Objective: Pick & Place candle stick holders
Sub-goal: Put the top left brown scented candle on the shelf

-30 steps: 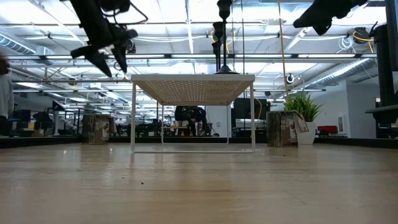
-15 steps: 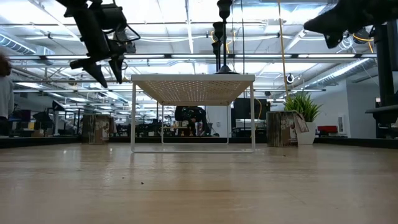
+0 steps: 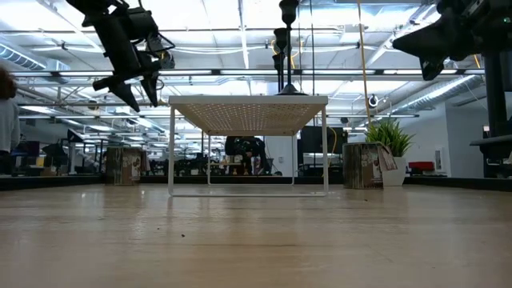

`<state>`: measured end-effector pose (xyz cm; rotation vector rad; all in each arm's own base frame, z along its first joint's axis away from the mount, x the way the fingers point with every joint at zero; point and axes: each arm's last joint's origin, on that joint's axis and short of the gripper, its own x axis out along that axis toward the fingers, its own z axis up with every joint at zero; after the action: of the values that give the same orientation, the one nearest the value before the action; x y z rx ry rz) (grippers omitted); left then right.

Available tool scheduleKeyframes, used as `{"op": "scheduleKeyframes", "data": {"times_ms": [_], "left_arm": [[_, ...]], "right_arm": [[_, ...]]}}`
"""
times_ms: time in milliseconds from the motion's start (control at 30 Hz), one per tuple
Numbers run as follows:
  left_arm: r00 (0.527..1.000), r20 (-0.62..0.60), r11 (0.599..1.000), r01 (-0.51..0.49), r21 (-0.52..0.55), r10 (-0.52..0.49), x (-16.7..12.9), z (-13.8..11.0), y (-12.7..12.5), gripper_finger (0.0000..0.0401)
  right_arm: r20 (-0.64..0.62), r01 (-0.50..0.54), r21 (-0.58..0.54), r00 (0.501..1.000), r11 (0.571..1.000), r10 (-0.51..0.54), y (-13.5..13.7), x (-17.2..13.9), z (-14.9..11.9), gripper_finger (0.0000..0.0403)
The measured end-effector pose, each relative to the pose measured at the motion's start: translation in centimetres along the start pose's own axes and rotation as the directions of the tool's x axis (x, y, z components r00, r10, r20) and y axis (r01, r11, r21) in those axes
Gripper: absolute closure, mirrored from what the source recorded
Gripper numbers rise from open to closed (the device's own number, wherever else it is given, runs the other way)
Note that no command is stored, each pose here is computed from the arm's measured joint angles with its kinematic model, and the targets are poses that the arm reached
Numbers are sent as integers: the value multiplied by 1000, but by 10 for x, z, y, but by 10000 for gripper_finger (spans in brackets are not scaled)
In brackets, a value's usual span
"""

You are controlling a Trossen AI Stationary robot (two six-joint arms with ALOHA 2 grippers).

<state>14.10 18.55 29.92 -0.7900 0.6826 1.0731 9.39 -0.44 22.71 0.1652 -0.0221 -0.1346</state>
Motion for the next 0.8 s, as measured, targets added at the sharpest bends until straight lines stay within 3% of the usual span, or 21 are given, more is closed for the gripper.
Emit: {"op": "scheduleKeyframes", "data": {"times_ms": [200,400,533,800], "left_arm": [[997,-30,997,-77,3,77,14,3,7,132],[990,-84,993,-106,53,111,33,4,7,60],[979,-77,981,-182,71,188,40,5,9,10],[963,-126,970,-228,82,237,48,4,15,5]], "right_arm": [[17,-3,12,1000,1000,3,0,2,-4,403],[18,-3,13,1000,1000,3,0,2,-4,403],[18,-3,13,1000,1000,3,0,2,-4,403],[18,-2,14,1000,1000,2,-1,2,-4,403]]}}
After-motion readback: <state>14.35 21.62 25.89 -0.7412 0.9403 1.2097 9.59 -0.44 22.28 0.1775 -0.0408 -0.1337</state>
